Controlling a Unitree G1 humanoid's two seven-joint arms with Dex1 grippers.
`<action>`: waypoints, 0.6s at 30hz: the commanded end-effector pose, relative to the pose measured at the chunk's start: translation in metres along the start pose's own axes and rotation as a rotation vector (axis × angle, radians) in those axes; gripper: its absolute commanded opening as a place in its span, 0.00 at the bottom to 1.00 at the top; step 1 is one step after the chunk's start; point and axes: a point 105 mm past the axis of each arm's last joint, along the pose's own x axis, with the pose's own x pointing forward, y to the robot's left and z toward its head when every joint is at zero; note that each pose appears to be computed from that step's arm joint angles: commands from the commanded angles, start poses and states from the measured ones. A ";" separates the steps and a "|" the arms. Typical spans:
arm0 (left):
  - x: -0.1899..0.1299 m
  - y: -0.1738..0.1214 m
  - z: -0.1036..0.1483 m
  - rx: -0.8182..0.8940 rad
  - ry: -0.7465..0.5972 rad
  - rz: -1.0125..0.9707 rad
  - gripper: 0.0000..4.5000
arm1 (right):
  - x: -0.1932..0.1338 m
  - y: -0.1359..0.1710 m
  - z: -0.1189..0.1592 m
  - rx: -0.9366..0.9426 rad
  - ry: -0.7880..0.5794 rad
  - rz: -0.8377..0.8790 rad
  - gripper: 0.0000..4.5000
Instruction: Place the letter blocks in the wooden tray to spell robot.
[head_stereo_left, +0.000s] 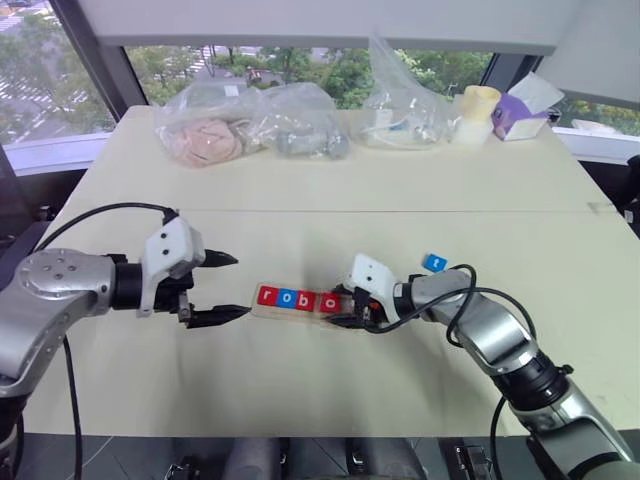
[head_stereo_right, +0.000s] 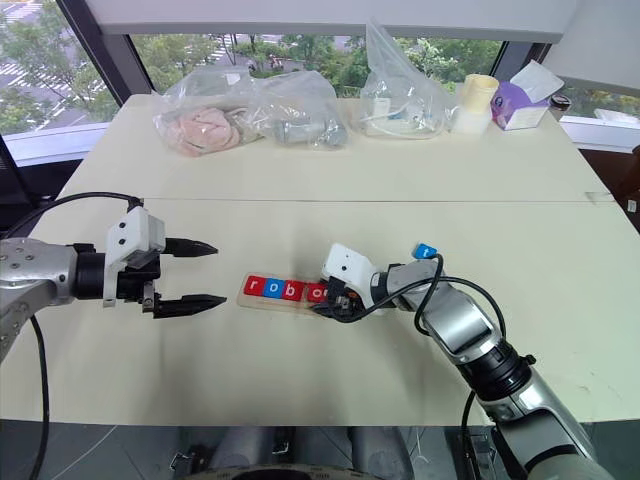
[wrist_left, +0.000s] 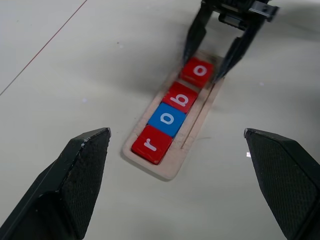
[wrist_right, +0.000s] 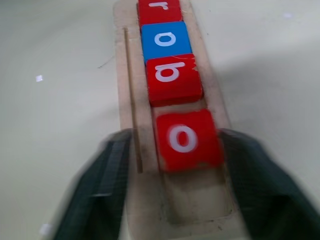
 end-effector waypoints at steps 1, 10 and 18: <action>-0.003 0.001 0.009 0.032 -0.025 0.016 1.00 | 0.000 -0.001 0.016 -0.045 -0.054 -0.015 0.99; -0.005 0.001 0.009 0.020 -0.031 0.030 1.00 | -0.040 -0.014 0.040 -0.040 -0.181 -0.078 0.99; -0.003 0.002 0.013 0.012 -0.051 0.029 1.00 | -0.060 -0.042 -0.001 -0.141 -0.046 -0.273 0.99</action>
